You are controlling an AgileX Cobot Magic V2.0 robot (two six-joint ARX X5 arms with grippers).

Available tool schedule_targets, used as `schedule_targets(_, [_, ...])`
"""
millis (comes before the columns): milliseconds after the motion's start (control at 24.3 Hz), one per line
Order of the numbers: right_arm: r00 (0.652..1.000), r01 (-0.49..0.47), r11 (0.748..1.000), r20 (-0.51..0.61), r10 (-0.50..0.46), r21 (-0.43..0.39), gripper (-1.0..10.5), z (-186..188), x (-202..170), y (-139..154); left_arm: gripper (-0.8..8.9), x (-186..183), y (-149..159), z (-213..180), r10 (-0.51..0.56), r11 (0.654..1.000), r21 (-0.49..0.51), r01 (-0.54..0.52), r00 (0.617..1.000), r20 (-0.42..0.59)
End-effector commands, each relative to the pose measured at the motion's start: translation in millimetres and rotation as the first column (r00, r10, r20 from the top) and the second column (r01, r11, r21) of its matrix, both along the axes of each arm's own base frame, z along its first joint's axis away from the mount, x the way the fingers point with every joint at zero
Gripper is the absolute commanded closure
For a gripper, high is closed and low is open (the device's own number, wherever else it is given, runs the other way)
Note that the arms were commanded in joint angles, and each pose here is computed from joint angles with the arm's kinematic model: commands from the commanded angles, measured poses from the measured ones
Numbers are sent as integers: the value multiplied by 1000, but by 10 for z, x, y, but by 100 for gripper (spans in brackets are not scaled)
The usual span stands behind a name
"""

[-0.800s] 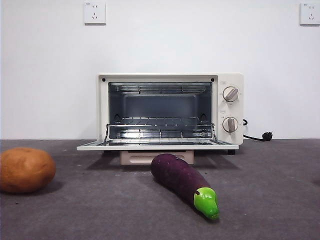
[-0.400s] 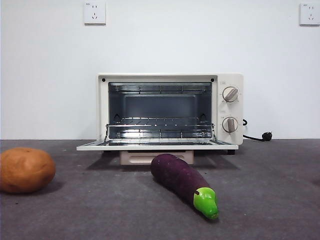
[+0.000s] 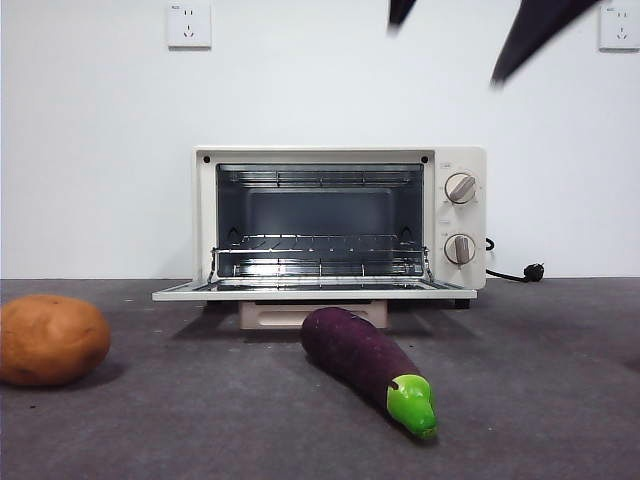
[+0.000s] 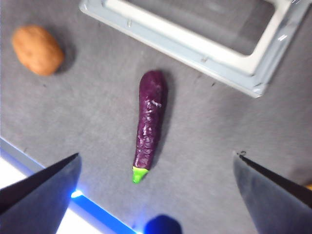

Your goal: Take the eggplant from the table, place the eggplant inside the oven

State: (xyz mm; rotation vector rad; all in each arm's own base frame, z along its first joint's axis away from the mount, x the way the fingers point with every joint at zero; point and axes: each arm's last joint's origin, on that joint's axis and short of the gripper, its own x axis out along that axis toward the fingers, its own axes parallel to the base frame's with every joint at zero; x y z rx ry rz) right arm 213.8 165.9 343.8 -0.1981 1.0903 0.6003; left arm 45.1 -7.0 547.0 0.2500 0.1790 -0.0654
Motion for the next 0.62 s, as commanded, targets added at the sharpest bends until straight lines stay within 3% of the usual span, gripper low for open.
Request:
schedule_targets(41, [998, 12, 1000, -66, -13, -9, 384, -385, -11, 76, 819, -7, 3, -13, 0, 1000, 12, 0, 1000, 1])
schedule_targets(288, [988, -5, 999, -157, -1, -38, 384, -1198, -142, 367, 819, -7, -4, -18, -20, 1000, 5, 20, 1000, -4])
schedule_targets(617, [972, -16, 991, -233, -16, -134, 396, -1812, -104, 667, 819, -37, -1, -49, -41, 999, 3, 41, 999, -33])
